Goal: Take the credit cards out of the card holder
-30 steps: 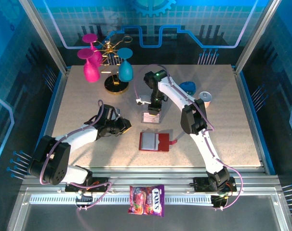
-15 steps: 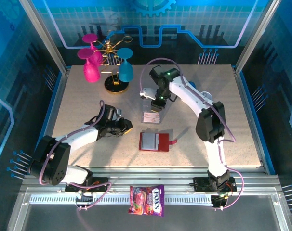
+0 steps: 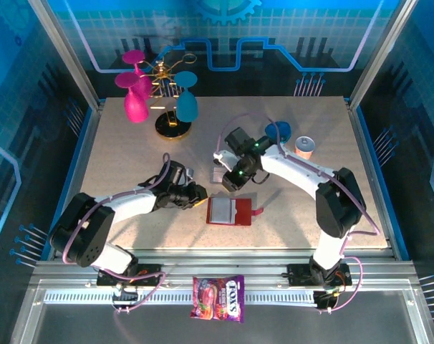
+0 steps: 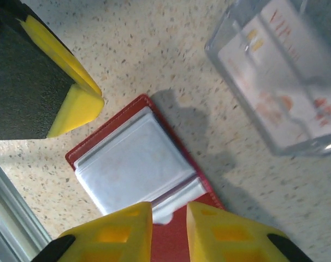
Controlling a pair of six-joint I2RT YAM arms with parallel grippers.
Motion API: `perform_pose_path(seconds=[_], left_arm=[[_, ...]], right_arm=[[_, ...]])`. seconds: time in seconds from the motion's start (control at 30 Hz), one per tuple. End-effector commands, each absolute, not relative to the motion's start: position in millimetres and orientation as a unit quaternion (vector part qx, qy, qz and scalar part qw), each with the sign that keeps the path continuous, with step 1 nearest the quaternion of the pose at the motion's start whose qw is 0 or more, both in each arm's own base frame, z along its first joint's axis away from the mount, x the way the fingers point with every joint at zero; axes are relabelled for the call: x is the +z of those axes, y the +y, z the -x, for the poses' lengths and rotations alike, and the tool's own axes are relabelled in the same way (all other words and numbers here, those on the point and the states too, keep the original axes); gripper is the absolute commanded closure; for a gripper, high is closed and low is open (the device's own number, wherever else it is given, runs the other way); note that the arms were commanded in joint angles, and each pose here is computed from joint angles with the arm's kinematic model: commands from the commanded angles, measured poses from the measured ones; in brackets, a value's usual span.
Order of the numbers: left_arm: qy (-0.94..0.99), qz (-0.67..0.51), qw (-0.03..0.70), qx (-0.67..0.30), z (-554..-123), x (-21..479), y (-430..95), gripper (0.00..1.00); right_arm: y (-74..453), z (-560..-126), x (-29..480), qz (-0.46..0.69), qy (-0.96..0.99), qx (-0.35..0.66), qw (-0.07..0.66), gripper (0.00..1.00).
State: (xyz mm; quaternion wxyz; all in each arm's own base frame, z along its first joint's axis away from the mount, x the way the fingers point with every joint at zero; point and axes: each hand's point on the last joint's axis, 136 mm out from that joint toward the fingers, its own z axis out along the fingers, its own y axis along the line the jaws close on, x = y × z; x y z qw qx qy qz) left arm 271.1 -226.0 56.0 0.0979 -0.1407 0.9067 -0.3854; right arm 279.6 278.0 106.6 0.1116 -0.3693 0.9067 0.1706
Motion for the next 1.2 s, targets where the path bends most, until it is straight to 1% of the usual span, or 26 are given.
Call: perform_pose_path(seconds=[0.0,0.27,0.37,0.47,0.6,0.83,1.03,1.17], left_arm=[[0.904,0.132,0.093,-0.396,-273.1,59.8,-237.5,0.77],[0.906,0.142,0.073,-0.392,-260.5,43.9,-235.7,0.79],[0.906,0.143,0.066,-0.392,-255.4,39.2,-234.5,0.81],[0.905,0.143,0.058,-0.396,-249.4,35.3,-234.6,0.82],[0.905,0.145,0.050,-0.397,-241.6,29.6,-232.5,0.84],[0.903,0.136,0.038,-0.406,-235.3,28.2,-235.2,0.86],[0.906,0.137,0.024,-0.399,-232.6,22.0,-234.9,0.86],[0.916,0.138,0.009,-0.376,-228.4,13.9,-230.6,0.87]], right_arm=[[288.2,-276.3,113.0,0.264,0.930,0.218,0.131,0.76],[299.8,-250.7,97.0,0.121,0.934,0.321,0.101,0.81],[300.5,-244.1,87.0,0.081,0.934,0.338,0.084,0.83],[301.5,-240.2,79.8,0.061,0.930,0.355,0.075,0.83],[301.0,-235.4,64.2,0.039,0.928,0.366,0.052,0.78],[313.4,-232.7,49.5,0.016,0.916,0.400,0.021,0.74],[311.7,-231.2,41.6,0.011,0.920,0.391,0.011,0.69],[308.1,-229.0,36.4,0.011,0.926,0.376,0.003,0.64]])
